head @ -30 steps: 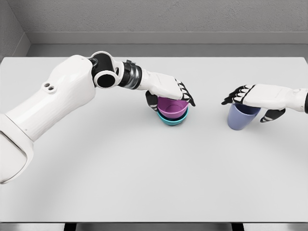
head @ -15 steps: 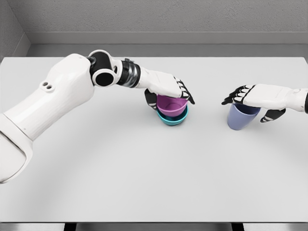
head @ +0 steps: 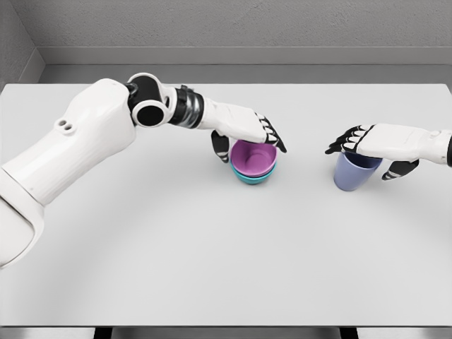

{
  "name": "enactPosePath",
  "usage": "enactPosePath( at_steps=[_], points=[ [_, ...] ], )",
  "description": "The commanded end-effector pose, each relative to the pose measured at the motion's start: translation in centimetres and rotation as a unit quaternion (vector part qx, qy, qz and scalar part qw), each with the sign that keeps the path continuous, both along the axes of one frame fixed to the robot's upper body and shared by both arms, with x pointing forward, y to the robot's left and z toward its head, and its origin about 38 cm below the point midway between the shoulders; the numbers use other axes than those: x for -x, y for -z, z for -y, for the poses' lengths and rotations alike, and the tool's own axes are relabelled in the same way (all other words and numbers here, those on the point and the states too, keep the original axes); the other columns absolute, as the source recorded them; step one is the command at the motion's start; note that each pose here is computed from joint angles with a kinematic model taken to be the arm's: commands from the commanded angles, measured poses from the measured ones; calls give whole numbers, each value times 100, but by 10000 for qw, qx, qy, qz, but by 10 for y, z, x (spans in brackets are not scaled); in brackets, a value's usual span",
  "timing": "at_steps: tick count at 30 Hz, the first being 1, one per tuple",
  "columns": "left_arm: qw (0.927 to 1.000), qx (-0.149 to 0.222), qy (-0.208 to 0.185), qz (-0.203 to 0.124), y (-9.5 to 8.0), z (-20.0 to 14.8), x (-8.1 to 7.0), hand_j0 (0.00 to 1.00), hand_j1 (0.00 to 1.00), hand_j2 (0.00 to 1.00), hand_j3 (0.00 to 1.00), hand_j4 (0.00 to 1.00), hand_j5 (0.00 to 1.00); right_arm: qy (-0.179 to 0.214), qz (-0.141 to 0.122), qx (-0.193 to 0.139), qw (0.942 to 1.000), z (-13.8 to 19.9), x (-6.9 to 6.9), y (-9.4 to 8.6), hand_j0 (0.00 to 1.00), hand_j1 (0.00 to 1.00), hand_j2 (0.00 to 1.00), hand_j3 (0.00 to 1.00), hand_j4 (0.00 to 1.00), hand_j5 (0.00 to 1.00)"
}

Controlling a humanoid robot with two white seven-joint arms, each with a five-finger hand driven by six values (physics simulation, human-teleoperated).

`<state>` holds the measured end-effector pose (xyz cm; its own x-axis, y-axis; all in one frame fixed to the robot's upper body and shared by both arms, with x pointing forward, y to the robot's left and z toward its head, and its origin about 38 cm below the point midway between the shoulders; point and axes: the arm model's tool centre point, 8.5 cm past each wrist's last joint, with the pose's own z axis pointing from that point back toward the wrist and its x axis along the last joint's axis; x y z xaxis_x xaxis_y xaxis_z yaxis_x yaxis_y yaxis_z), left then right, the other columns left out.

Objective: Stacking bowl and cup with both arms

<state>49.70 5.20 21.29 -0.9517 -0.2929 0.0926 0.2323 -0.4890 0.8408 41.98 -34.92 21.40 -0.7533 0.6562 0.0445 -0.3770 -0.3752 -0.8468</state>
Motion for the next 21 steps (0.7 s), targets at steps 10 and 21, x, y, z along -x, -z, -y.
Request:
enactPosePath(
  at_steps=[10, 21],
  points=[
    [9728, 1327, -1895, 79, -89, -195, -38, 100, 100, 100, 100, 100, 100, 16, -3, -20, 10000, 0, 0, -1, 100, 100, 100, 100, 100, 100],
    [9552, 1324, -2611, -425, -34, -282, -1, 100, 100, 100, 100, 100, 100, -27, 7, -47, 10000, -4, -2, -1, 89, 89, 89, 89, 89, 89]
  ],
)
